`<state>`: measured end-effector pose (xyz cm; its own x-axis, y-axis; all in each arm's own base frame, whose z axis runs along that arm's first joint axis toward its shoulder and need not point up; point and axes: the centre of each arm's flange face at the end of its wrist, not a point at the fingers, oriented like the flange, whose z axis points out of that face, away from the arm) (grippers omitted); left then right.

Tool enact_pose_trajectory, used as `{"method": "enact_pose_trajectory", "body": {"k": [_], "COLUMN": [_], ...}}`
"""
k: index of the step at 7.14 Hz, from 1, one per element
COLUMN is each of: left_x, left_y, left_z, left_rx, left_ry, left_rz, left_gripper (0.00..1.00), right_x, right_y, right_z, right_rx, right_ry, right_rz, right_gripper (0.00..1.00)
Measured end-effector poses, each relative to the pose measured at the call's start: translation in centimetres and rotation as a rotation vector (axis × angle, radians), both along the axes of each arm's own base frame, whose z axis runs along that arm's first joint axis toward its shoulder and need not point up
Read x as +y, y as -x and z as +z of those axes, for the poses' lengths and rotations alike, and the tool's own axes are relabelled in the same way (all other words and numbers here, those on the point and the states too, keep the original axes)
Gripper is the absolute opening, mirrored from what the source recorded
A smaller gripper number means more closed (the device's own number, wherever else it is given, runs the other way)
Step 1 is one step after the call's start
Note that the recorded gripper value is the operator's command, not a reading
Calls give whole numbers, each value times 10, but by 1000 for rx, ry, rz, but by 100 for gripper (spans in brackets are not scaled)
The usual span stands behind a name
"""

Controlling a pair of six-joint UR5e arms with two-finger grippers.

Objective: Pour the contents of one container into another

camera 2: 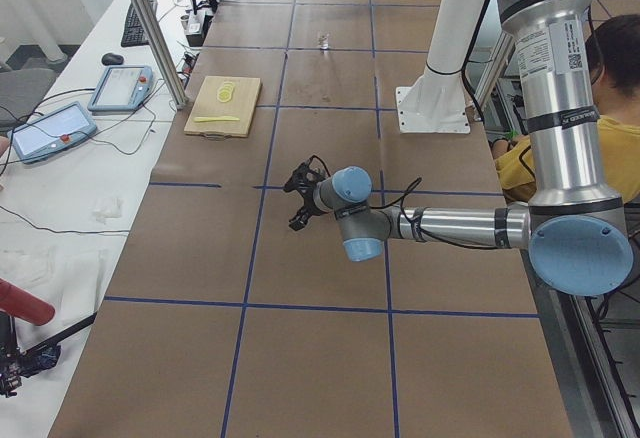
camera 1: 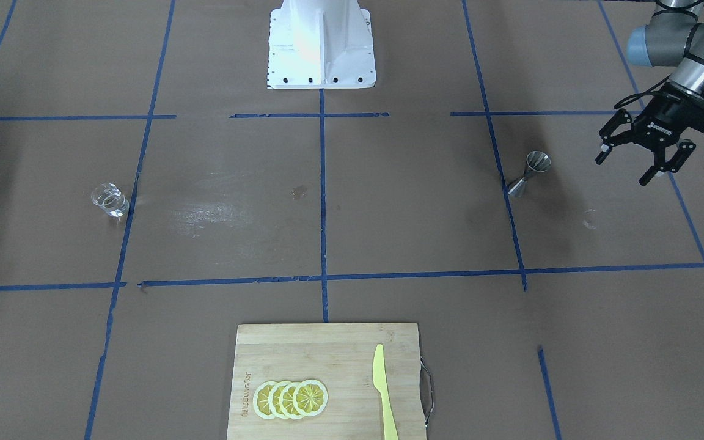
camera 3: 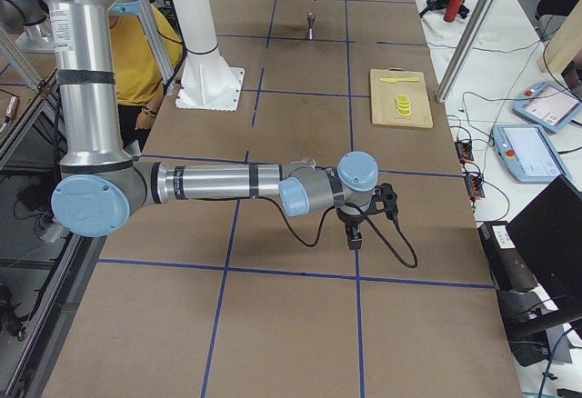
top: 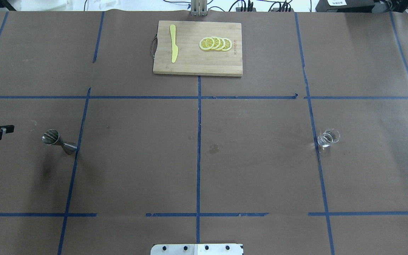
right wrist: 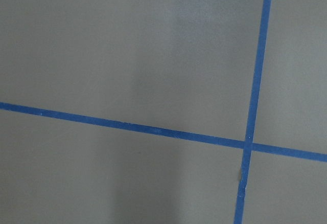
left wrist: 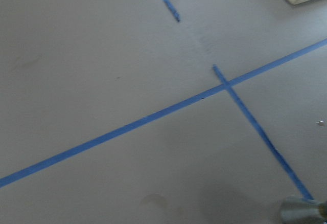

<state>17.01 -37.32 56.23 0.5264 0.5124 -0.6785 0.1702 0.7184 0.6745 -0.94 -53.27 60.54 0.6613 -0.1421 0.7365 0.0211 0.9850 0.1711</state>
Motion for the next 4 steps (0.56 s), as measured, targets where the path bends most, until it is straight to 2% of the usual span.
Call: {"method": "enact_pose_trajectory", "body": {"k": [2,4], "left_x": [42,57], "left_y": [-2,-6], "left_z": [0,0], "left_rx": [66,90], "left_ry": [-65,-79], "left_rz": [39,26], "left_gripper": [100,100], "right_x": [0,1], "right_y": [0,0], "right_z": [1,1], "right_rx": [0,-2], "right_ry": [3,3], "right_rz": [1,1], "right_gripper": [100,100]}}
